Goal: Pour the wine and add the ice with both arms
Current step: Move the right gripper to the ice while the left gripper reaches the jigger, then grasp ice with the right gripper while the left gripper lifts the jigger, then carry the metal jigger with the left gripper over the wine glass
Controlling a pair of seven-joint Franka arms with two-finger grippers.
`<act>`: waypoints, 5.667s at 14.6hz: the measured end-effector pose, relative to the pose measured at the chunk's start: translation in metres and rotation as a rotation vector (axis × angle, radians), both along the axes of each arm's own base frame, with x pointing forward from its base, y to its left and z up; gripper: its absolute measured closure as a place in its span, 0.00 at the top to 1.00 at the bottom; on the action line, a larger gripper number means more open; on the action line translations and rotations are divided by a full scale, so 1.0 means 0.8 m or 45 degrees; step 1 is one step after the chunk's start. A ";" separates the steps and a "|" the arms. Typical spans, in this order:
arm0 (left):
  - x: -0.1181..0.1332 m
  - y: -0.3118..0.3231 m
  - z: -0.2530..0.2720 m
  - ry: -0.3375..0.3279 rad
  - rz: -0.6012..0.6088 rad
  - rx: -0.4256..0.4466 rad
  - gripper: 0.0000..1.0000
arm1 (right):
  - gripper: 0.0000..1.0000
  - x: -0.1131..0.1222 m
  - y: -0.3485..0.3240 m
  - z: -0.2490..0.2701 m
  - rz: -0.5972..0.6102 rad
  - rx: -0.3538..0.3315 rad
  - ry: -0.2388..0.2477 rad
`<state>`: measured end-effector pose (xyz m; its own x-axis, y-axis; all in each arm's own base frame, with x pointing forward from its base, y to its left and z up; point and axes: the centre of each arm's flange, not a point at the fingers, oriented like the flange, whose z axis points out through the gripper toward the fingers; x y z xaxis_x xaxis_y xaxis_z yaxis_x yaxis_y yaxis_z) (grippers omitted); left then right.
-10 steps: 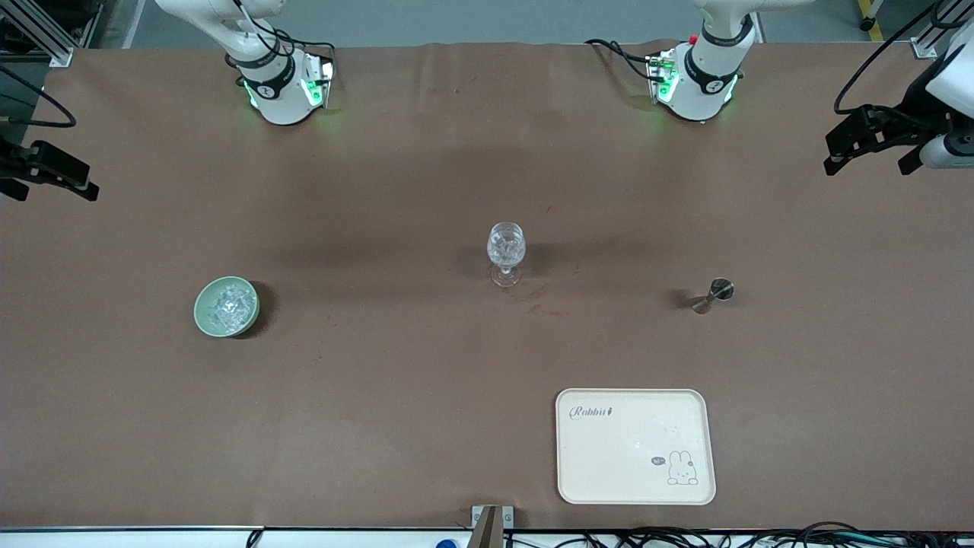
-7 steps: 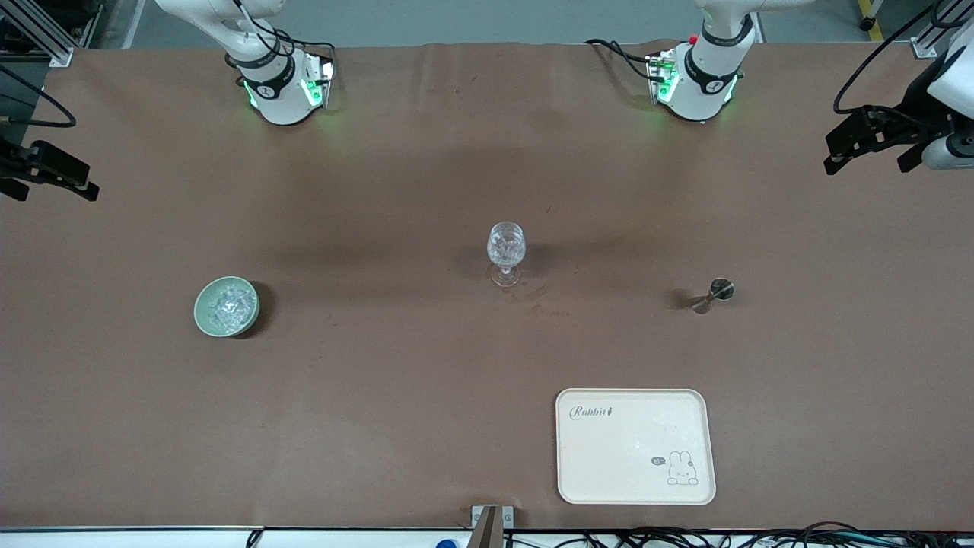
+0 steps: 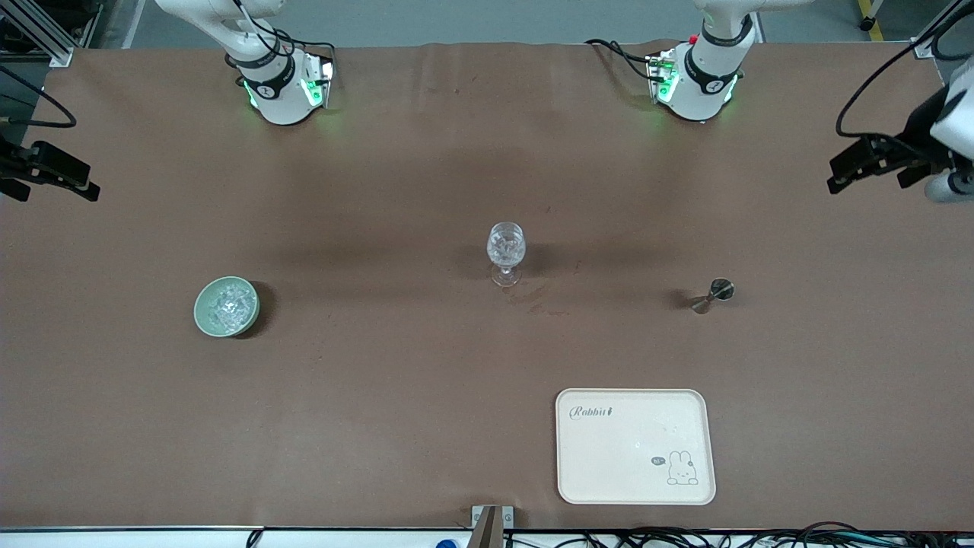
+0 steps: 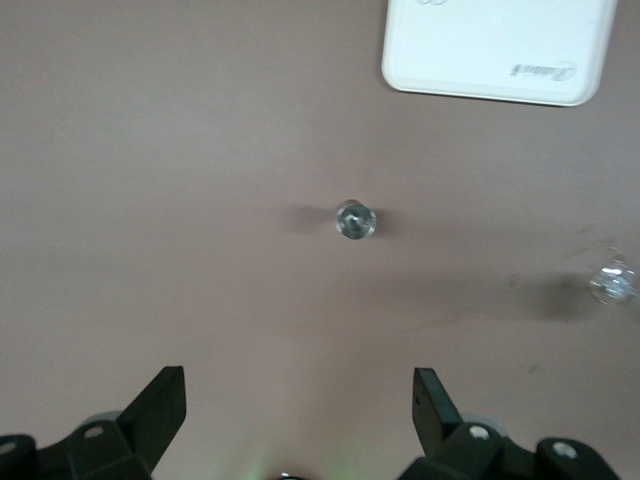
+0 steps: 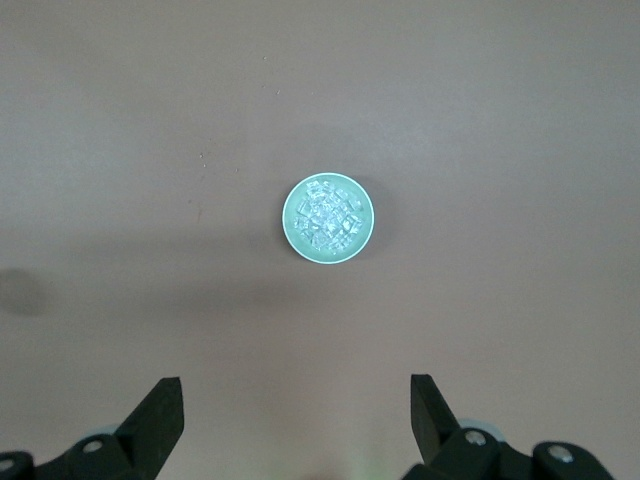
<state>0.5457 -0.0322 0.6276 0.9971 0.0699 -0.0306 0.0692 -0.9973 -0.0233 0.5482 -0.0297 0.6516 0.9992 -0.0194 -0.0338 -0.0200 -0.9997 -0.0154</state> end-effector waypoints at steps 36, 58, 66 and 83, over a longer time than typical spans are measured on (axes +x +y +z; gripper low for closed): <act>0.088 0.161 -0.616 1.080 1.290 -1.035 0.80 | 0.70 0.059 -0.006 -0.526 -0.253 -0.044 0.153; 0.072 0.133 -0.659 1.186 1.295 -1.030 0.40 | 0.23 0.073 -0.012 -0.146 -0.159 -0.064 0.088; 0.072 0.130 -0.653 1.217 1.281 -1.036 0.21 | 0.23 -0.006 0.005 0.018 -0.039 -0.047 -0.031; 0.121 -0.153 -0.468 1.291 1.294 -0.803 0.21 | 0.23 -0.002 0.001 -0.002 0.108 -0.010 -0.023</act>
<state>0.6427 -0.1543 0.2533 0.0880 0.3921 -0.9157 0.9074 -0.4108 -0.0887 0.5462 -0.0289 0.6503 0.9977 0.0653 -0.0158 0.0652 -0.9978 -0.0070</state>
